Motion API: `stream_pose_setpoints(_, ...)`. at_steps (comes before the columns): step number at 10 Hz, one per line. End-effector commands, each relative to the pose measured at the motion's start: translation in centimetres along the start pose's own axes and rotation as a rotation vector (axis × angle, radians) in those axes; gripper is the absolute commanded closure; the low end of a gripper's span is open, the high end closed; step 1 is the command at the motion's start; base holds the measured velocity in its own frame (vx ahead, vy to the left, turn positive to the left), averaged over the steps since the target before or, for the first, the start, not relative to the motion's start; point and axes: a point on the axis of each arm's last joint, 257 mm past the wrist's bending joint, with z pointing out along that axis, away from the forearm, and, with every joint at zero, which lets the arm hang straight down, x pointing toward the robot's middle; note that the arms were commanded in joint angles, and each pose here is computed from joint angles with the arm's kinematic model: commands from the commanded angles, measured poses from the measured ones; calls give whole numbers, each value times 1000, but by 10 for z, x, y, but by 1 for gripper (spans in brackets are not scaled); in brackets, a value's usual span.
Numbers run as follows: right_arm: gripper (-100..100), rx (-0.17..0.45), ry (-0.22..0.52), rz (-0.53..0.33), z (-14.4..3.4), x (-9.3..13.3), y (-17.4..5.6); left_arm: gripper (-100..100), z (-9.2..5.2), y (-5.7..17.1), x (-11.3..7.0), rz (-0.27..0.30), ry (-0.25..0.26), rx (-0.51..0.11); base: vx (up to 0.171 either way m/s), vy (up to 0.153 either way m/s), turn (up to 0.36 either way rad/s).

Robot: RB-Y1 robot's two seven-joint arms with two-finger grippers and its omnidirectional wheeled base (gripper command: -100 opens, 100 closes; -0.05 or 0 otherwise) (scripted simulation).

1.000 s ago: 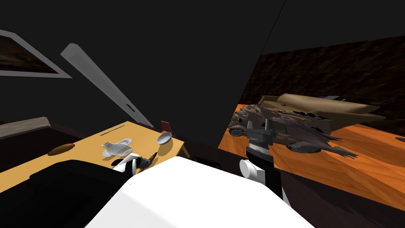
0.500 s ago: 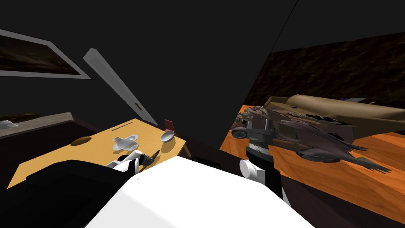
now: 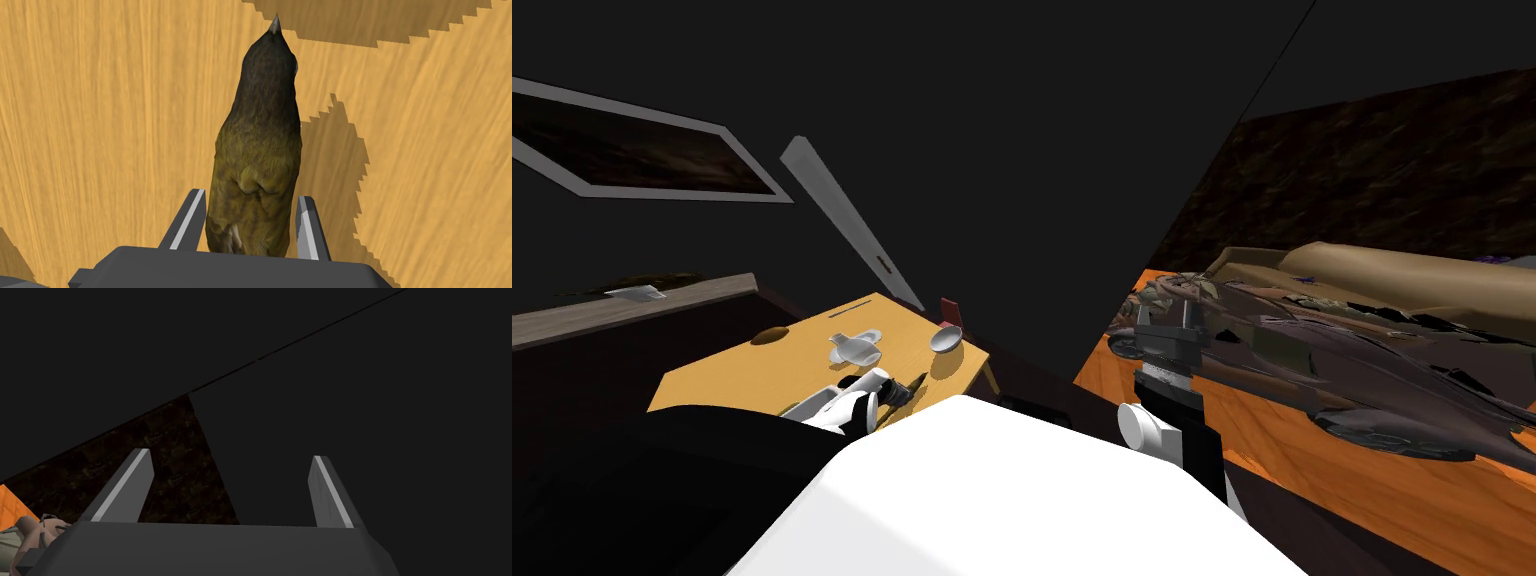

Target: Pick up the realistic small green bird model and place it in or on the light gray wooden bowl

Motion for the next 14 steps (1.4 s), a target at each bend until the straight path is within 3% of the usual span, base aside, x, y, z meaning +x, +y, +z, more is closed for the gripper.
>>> stream_pose_setpoints(1,0,0,0,0,0,0,0,100,-2,2,1,2,3,-4,0,0,0)
stream_pose_setpoints(2,0,0,0,0,0,0,0,100,-5,-6,8,11,14,13,-5,-9,5)
stream_pose_setpoints(5,0,0,0,0,0,0,0,100,-7,7,67,107,31,1,13,10,318)
stream_pose_setpoints(7,0,0,0,0,0,0,0,100,-7,7,67,107,31,1,10,4,32)
stream_pose_setpoints(8,0,0,0,0,0,0,0,100,-9,11,87,138,37,0,7,8,204)
stream_pose_setpoints(9,0,0,0,0,0,0,0,100,-9,11,87,138,37,0,8,6,140)
stream_pose_setpoints(11,0,0,0,0,0,0,0,100,-12,27,122,193,40,-10,13,9,263)
stream_pose_setpoints(14,0,0,0,0,0,0,0,100,-14,23,125,194,46,-1,7,1,41)
